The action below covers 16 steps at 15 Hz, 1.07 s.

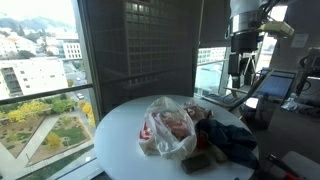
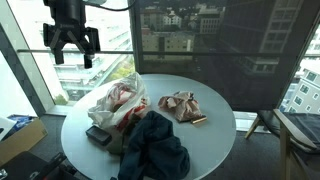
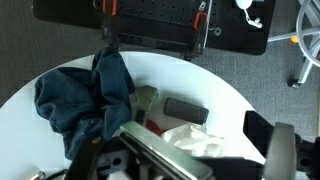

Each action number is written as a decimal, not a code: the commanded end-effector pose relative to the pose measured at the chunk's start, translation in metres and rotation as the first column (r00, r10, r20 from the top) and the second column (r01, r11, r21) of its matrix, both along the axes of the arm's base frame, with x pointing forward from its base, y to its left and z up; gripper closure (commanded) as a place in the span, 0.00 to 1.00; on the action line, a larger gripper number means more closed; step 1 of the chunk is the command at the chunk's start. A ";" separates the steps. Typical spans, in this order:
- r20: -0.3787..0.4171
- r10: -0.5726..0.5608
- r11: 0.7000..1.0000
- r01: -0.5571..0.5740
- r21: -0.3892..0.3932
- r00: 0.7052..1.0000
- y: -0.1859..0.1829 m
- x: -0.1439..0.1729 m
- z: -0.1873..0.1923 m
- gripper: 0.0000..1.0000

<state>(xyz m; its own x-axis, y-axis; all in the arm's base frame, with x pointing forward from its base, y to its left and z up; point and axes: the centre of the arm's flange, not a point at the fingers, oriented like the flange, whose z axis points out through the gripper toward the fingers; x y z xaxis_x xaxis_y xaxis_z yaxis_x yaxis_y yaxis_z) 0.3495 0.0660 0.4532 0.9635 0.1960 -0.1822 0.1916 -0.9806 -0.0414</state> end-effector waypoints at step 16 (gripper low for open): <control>0.029 -0.037 0.999 0.037 -0.010 0.999 0.041 0.174 -0.142 0.00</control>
<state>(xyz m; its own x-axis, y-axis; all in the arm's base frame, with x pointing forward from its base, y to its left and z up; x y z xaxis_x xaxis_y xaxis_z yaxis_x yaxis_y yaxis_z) 0.4729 0.0787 0.3241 0.9802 0.1479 -0.1320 0.1438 -0.9888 -0.0400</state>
